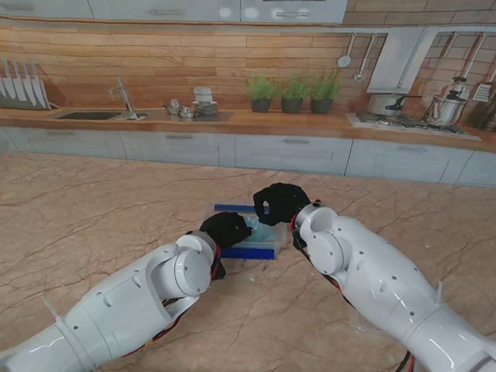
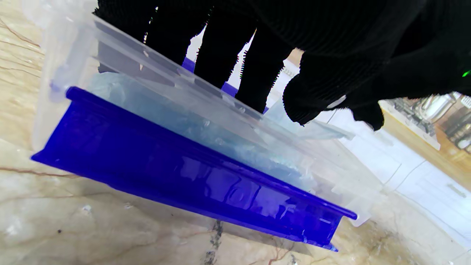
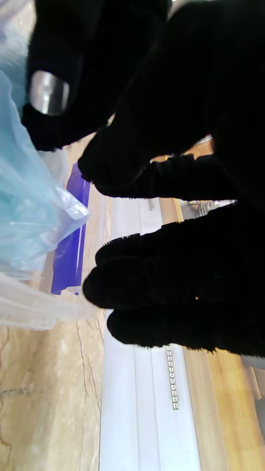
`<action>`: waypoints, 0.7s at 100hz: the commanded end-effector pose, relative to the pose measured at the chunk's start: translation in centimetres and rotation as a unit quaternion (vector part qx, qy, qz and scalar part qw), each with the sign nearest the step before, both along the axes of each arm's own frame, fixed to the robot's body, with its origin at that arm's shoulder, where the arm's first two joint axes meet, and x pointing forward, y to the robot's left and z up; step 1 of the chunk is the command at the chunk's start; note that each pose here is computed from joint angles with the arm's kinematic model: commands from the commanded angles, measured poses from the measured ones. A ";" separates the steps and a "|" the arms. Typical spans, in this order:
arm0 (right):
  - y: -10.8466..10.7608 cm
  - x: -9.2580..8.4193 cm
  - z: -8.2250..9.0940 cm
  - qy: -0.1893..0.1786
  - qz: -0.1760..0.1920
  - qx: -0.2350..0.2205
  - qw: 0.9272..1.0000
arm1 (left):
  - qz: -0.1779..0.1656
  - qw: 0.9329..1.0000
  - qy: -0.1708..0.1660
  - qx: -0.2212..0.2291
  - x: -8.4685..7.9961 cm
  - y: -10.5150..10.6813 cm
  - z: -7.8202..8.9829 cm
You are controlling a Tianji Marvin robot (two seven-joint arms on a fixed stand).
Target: Fold the bubble film and place it into the plastic crate
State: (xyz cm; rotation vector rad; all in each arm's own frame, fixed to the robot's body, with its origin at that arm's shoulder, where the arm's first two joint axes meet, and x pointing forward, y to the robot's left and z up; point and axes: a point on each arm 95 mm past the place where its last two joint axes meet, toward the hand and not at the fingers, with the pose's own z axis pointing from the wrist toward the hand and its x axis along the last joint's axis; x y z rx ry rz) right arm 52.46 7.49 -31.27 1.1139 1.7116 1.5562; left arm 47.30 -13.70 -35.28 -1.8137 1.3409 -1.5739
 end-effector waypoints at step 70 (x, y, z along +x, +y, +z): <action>0.8 -0.3 -1.4 -0.002 0.031 -0.034 0.999 | 0.018 0.995 -0.064 -0.077 -1.4 0.4 2.2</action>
